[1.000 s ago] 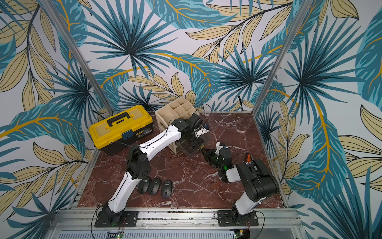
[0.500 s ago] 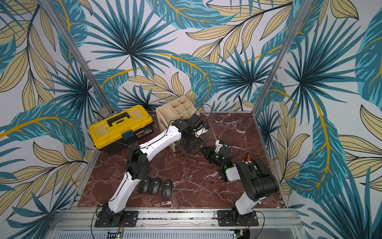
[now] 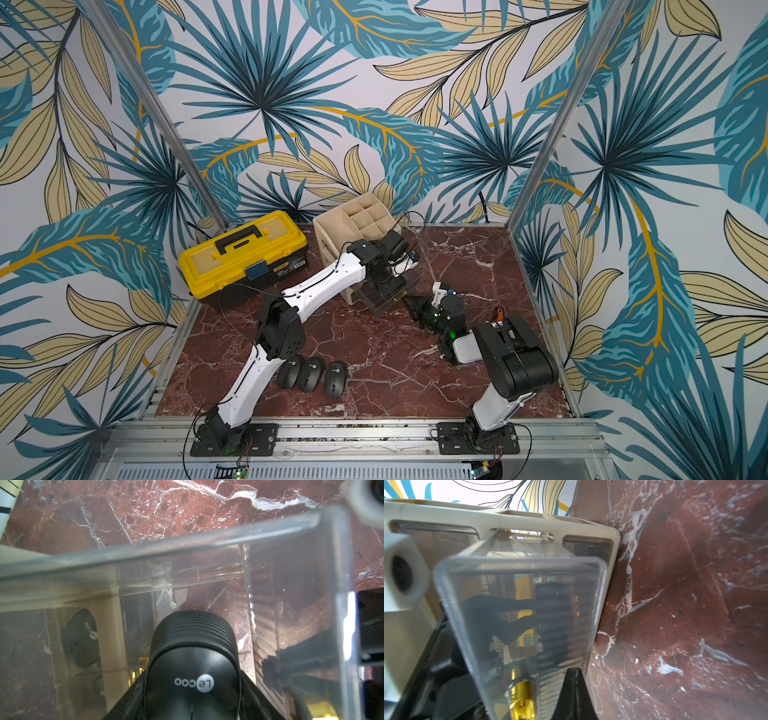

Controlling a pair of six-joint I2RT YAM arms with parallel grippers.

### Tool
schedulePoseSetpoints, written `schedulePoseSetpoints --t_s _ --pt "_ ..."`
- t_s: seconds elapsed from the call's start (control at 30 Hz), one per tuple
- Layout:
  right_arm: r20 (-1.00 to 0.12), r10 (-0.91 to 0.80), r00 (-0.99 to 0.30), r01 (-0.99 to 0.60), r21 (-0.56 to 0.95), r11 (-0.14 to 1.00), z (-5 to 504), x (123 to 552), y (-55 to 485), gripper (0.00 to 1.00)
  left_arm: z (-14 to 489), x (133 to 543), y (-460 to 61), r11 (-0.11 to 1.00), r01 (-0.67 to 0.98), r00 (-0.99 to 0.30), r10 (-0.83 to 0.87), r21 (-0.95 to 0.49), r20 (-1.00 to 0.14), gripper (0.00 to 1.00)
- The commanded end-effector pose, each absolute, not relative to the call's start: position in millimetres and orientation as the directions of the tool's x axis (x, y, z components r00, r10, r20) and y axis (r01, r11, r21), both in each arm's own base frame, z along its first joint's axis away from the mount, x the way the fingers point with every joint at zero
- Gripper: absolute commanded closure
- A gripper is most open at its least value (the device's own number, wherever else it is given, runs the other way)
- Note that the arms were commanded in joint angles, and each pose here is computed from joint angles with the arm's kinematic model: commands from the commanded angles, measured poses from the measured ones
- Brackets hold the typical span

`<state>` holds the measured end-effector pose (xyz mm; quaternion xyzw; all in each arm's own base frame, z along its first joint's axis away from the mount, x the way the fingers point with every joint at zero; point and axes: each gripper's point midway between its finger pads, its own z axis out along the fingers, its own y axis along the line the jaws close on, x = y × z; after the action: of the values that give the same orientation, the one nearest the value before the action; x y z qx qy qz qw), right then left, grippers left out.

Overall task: Take the mice out of the drawer
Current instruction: Pick up the mouse from the drawer.

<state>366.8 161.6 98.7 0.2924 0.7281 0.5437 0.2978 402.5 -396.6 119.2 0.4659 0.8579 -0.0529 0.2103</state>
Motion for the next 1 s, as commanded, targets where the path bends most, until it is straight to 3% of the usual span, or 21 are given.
schedulePoseSetpoints --t_s 0.0,0.3,0.53,0.97 --pt "-0.111 0.76 -0.64 0.12 0.963 0.241 90.5 365.8 158.9 1.0 110.3 393.4 -397.9 0.548 0.835 -0.487 0.781 0.053 -0.391 0.35" --pt "-0.12 0.76 -0.638 0.186 0.935 0.303 78.3 362.6 153.3 1.0 100.1 391.0 -397.3 0.543 0.839 -0.495 0.786 0.032 -0.37 0.32" --pt "-0.119 0.756 -0.644 0.184 0.935 0.304 79.0 362.6 154.7 1.0 103.7 392.0 -398.4 0.54 0.841 -0.488 0.786 0.037 -0.379 0.44" --pt "-0.119 0.745 -0.656 0.177 0.936 0.305 79.4 362.2 157.2 1.0 165.1 391.3 -405.6 0.54 0.84 -0.449 0.744 0.049 -0.494 0.45"
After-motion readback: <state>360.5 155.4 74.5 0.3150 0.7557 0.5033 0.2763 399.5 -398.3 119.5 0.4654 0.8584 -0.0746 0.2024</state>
